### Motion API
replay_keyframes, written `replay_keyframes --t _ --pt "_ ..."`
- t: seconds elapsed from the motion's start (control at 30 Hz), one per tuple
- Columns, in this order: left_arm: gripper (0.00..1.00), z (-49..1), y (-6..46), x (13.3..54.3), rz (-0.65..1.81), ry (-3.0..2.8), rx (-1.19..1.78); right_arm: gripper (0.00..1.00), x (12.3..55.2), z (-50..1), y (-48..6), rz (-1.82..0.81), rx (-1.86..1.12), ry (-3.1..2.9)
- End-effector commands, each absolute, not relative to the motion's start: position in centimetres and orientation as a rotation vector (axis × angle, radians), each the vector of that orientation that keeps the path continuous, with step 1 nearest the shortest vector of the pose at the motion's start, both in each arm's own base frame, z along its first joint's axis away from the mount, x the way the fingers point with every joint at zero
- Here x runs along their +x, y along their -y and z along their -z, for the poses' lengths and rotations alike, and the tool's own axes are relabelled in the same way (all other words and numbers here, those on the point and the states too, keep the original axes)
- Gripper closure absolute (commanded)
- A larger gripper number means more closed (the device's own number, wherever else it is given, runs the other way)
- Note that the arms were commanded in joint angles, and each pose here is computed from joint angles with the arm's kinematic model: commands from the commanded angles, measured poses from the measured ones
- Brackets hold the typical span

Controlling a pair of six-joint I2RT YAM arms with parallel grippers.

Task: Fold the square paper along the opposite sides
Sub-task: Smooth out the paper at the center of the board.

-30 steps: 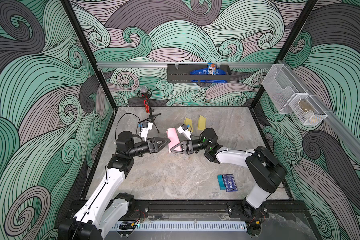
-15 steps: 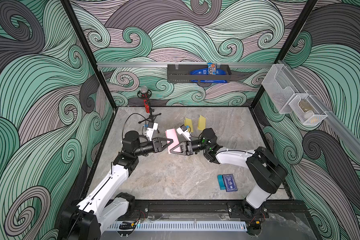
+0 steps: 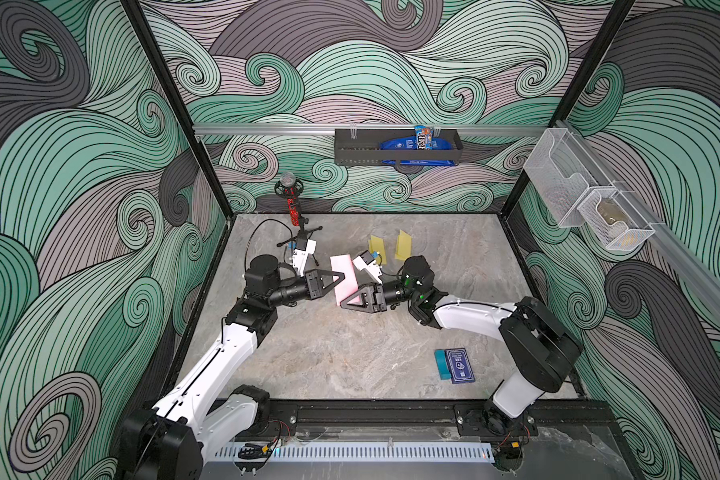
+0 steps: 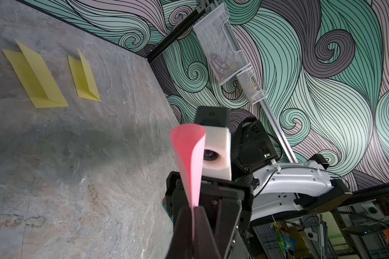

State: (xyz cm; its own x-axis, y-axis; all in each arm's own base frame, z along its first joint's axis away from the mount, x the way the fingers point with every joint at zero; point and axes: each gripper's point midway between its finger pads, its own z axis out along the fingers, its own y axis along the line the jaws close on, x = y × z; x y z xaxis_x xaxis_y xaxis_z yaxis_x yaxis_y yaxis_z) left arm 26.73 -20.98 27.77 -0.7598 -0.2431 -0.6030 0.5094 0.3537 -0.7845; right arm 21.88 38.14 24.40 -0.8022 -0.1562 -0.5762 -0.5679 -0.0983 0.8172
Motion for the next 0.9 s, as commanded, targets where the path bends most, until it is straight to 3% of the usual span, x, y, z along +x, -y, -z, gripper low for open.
replay_keyframes --t 0.0,0.2,0.37,0.5,0.87 --pt "1.0 -26.7 20.5 27.3 1.371 -2.026 0.263 0.54 23.3 -25.2 -35.7 -1.755 -0.784 -1.81" --pt "1.0 -19.7 20.4 27.3 1.25 -2.268 0.262 0.43 22.8 -26.9 -29.9 -1.377 -0.724 -1.464" --pt "1.0 -13.8 20.8 27.3 1.169 -2.443 0.242 0.37 21.3 -23.6 -28.9 -0.992 -0.894 -1.348" --pt "1.0 -10.0 21.2 27.1 1.104 -2.602 0.257 0.43 22.4 -19.9 -29.2 -0.849 -0.969 -1.426" --pt "1.0 -1.9 21.1 26.0 0.843 -2.887 0.307 0.61 22.8 -12.7 -32.0 -0.764 -1.131 -1.512"
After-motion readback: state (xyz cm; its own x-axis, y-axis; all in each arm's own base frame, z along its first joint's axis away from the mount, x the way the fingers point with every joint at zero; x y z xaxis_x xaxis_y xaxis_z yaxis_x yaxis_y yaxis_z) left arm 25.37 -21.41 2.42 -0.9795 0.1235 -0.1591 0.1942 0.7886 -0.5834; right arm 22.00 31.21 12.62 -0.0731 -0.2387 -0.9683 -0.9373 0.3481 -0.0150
